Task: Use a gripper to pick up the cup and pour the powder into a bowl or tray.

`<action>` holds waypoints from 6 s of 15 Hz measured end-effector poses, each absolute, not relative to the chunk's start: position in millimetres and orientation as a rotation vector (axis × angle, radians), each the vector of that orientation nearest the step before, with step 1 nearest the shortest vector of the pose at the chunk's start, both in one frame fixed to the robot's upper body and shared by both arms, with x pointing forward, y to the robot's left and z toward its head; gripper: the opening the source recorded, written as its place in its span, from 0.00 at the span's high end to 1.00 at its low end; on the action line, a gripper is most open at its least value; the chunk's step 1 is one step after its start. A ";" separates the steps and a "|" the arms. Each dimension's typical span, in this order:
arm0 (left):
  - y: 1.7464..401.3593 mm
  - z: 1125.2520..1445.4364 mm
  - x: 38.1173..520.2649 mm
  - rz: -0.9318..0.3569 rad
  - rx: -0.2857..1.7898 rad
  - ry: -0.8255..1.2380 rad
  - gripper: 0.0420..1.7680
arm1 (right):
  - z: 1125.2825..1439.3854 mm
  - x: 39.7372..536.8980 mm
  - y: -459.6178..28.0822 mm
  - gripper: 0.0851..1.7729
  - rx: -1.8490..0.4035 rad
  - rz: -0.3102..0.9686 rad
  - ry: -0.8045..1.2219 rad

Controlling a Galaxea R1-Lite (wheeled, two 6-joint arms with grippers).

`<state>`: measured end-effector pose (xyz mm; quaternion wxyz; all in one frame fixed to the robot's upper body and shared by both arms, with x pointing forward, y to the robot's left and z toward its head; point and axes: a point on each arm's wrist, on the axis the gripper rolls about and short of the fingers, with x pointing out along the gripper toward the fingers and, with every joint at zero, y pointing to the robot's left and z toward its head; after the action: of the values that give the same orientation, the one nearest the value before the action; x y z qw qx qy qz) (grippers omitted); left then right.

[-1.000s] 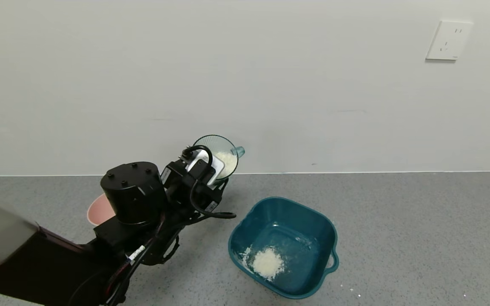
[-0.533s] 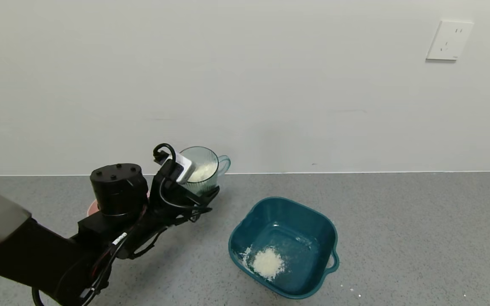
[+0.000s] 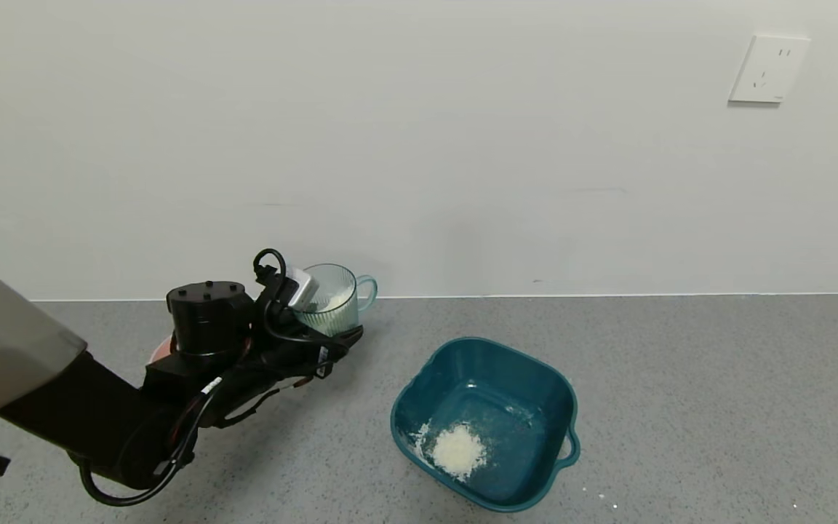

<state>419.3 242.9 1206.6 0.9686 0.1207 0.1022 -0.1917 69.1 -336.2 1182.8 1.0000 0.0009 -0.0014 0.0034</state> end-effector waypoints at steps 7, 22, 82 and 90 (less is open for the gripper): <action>233.8 1174.1 446.1 -0.390 0.187 0.274 0.29 | 1182.8 69.1 -336.2 0.04 0.002 0.007 -0.003; 224.6 1131.6 456.2 -0.394 0.143 0.374 0.29 | 1182.8 69.1 -336.2 0.04 0.002 0.007 -0.003; 332.7 1266.1 41.3 -0.036 0.067 -0.142 0.03 | 1182.8 69.1 -336.2 0.04 0.002 0.007 -0.003; 332.8 1206.6 62.4 -0.033 0.089 -0.098 0.03 | 1182.8 69.2 -336.2 0.04 0.002 0.007 -0.002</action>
<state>62.4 332.8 1206.6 0.9977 0.0445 -0.0487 -0.0165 69.2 -336.2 1182.8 1.0000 0.0008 -0.0012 0.0036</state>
